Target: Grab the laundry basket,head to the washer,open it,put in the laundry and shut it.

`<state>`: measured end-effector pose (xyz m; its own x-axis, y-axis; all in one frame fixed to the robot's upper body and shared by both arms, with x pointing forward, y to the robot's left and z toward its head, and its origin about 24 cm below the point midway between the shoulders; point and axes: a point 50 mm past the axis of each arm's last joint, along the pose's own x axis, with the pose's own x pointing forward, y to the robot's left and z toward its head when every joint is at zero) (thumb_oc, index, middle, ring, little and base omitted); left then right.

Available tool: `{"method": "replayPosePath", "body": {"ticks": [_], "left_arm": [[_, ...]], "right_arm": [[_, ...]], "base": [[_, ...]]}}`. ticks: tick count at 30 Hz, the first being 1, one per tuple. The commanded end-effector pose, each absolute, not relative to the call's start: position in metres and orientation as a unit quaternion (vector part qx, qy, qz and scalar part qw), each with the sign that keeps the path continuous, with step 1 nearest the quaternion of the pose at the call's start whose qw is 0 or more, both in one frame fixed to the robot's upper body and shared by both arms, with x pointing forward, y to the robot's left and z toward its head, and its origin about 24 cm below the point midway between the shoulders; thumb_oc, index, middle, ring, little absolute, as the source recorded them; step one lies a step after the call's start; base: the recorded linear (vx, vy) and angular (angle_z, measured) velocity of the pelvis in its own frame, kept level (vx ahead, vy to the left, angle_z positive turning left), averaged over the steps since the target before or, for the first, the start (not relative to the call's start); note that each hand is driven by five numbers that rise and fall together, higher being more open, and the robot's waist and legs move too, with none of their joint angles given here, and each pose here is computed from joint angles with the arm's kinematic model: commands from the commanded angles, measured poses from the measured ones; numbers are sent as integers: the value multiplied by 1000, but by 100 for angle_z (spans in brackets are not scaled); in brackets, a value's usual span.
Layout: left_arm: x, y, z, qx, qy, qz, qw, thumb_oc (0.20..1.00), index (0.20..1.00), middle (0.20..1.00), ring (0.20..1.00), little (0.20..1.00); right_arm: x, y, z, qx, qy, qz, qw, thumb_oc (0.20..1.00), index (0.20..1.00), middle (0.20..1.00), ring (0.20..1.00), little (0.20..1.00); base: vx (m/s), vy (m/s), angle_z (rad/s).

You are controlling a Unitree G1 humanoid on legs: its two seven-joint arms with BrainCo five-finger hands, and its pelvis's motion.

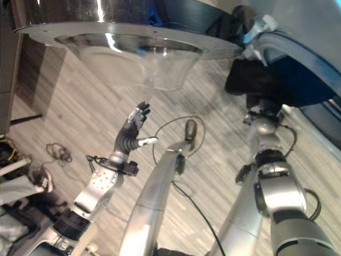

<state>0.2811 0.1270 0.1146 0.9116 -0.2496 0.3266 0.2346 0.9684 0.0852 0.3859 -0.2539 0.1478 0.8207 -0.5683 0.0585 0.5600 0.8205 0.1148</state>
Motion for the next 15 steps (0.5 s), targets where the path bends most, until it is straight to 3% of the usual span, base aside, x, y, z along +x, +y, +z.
{"method": "replayPosePath", "body": {"ticks": [1, 13, 15], "left_arm": [[264, 137, 127, 2, -204, -118, 972, 1000, 1000, 1000, 1000, 1000], [254, 151, 128, 42, -190, -101, 976, 1000, 1000, 1000, 1000, 1000], [255, 152, 127, 53, -187, -92, 977, 1000, 1000, 1000, 1000, 1000]], "right_arm": [[361, -284, 258, 71, -310, -332, 888, 200, 200, 200, 200, 200], [315, -207, 273, 224, -452, -198, 840, 200, 200, 200, 200, 200], [299, -199, 288, 289, -494, -197, 796, 200, 200, 200, 200, 200]], "base": [[6, -109, 1], [10, -92, -6], [19, -93, -7]]}}
